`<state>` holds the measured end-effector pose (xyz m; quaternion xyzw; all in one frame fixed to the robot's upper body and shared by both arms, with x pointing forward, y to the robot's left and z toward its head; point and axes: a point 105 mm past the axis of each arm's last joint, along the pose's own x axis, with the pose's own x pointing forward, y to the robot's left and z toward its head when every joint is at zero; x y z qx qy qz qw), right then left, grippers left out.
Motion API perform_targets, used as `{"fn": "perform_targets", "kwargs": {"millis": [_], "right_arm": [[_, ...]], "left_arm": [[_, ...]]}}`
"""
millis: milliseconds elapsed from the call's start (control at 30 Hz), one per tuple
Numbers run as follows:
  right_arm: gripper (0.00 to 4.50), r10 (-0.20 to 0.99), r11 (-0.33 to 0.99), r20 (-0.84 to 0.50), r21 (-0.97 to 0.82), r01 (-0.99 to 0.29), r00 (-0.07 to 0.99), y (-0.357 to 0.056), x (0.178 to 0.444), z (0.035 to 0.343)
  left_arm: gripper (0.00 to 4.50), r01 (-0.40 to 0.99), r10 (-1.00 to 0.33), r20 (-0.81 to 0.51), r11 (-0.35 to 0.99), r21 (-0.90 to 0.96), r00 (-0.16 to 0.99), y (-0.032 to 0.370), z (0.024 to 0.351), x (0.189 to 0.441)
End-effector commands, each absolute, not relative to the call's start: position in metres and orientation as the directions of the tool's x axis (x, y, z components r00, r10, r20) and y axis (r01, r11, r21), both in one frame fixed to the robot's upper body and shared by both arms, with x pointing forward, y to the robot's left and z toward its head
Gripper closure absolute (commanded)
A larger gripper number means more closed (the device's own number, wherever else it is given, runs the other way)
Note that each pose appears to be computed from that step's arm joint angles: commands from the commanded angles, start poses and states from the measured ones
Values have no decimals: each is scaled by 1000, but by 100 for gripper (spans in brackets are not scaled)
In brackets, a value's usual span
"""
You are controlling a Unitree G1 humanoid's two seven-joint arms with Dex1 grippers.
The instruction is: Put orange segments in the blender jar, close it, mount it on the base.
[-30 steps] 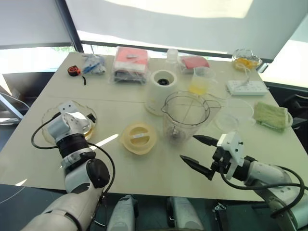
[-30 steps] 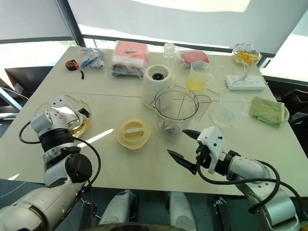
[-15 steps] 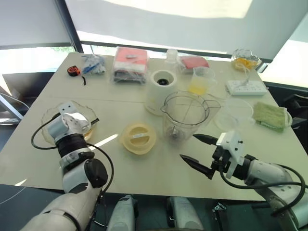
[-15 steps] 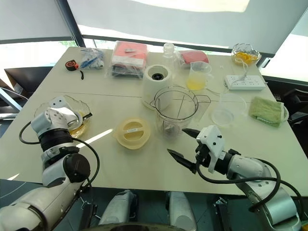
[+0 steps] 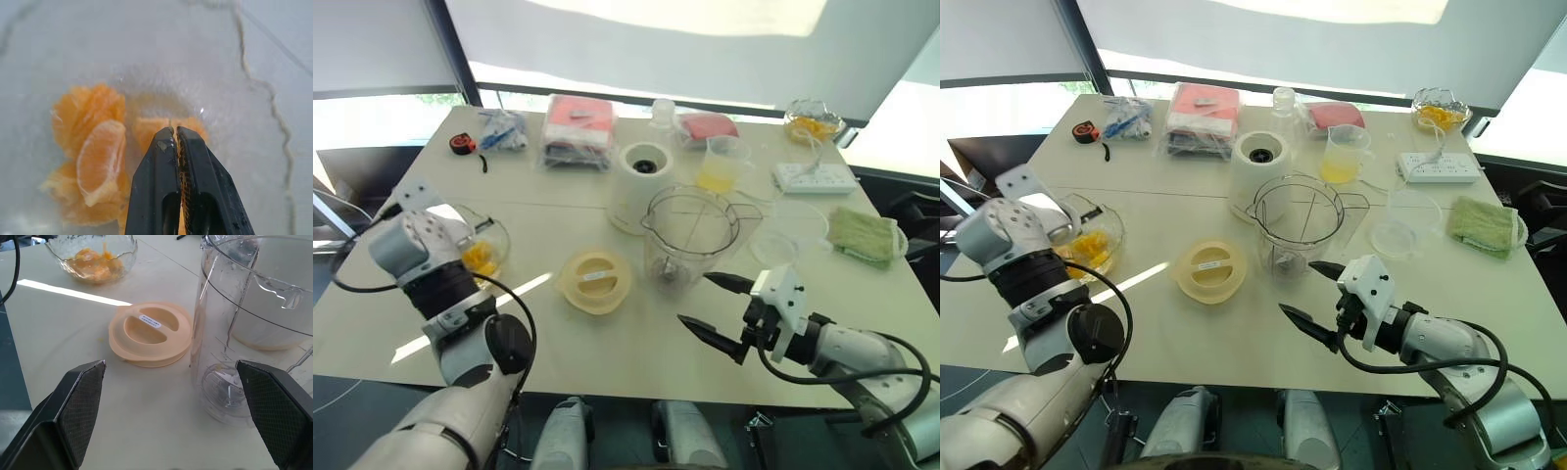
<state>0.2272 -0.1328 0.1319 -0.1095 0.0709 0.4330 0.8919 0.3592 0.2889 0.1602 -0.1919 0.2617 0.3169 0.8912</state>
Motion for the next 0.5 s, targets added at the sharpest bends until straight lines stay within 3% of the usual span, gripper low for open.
{"fn": "perform_targets", "kwargs": {"millis": [33,133,233,367,500], "right_arm": [[0,767,586,-204,-162,-794,608,-131,228,136],[0,768,584,-206,-162,-795,606,-132,229,134],[0,769,583,-205,-164,-796,606,-133,229,133],[0,766,585,-205,-168,-793,609,-134,228,131],[0,757,595,-209,-172,-785,619,-137,228,128]], "left_arm": [[436,-673,483,-571,720,-172,664,290,167,356],[436,-673,482,-580,722,-160,656,291,158,356],[357,-668,470,-588,725,-168,658,291,149,359],[150,-674,477,-602,724,-143,640,294,136,364],[150,-660,449,-617,735,-157,646,292,125,371]]}}
